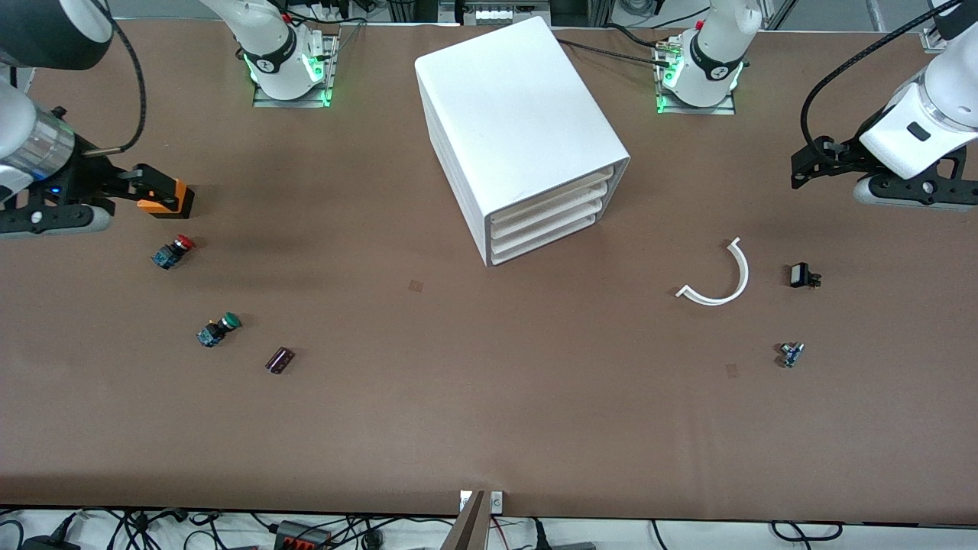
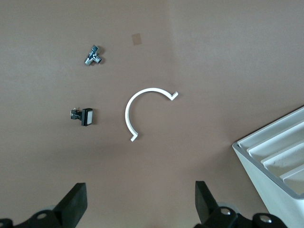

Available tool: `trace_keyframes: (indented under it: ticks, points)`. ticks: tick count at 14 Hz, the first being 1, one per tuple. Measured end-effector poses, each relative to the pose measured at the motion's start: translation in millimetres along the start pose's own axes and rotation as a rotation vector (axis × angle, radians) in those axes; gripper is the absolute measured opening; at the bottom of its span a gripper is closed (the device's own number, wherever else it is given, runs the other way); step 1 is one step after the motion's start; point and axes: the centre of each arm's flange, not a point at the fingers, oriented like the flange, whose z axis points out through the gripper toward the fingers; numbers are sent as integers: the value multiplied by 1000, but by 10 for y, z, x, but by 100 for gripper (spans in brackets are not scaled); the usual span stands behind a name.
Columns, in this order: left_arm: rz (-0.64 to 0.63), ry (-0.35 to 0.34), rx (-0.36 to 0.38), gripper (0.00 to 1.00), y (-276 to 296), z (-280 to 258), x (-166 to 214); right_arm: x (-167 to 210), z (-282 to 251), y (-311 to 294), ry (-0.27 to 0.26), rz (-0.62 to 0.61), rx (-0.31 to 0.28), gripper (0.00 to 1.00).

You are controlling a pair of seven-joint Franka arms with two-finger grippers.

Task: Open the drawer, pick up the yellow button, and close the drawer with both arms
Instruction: 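Reach the left gripper to the drawer handle while the right gripper approaches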

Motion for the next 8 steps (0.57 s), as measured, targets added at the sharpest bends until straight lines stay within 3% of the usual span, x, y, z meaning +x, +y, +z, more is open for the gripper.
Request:
trace_keyframes:
  ticks: [4, 8]
  points:
    - [14, -197, -110, 100, 148, 199, -172, 89, 72, -350, 16, -39, 76, 100]
    - [56, -371, -227, 100, 389, 550, -144, 211, 178, -998, 64, -139, 80, 100]
